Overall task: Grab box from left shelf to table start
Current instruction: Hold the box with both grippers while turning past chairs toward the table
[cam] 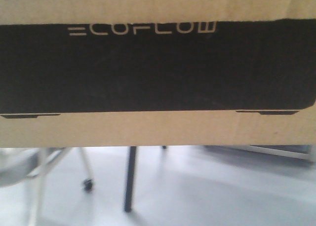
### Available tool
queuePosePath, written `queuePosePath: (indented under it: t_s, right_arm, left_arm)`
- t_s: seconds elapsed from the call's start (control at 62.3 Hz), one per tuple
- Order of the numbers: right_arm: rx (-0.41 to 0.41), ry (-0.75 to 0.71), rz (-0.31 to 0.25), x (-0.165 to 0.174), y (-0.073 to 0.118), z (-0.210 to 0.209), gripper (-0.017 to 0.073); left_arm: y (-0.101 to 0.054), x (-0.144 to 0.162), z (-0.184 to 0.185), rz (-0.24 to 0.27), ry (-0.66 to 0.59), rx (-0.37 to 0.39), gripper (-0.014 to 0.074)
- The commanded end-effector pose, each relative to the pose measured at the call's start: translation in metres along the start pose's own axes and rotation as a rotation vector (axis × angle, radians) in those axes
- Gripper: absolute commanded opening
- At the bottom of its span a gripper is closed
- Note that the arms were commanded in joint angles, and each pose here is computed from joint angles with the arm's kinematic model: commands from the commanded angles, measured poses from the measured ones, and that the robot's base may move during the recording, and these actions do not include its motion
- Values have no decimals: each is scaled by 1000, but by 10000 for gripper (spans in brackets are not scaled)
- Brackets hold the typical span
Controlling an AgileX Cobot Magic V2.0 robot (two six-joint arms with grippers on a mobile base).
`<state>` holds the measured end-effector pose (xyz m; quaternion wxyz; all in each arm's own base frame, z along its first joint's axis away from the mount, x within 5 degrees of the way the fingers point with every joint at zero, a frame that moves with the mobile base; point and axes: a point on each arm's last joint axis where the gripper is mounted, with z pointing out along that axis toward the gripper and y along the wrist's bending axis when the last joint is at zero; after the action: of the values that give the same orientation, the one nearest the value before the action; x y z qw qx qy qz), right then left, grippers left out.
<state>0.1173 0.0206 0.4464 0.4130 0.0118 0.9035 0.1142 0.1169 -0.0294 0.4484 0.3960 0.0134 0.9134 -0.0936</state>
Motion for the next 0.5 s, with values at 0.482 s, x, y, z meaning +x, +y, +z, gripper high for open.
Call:
queuePosePath:
  t_s: [0.482]
  right_arm:
    - [22,-149,-25,-14,-1,-10,54]
  left_arm:
    - [-5,-12,-15,-34,-149,61,-20]
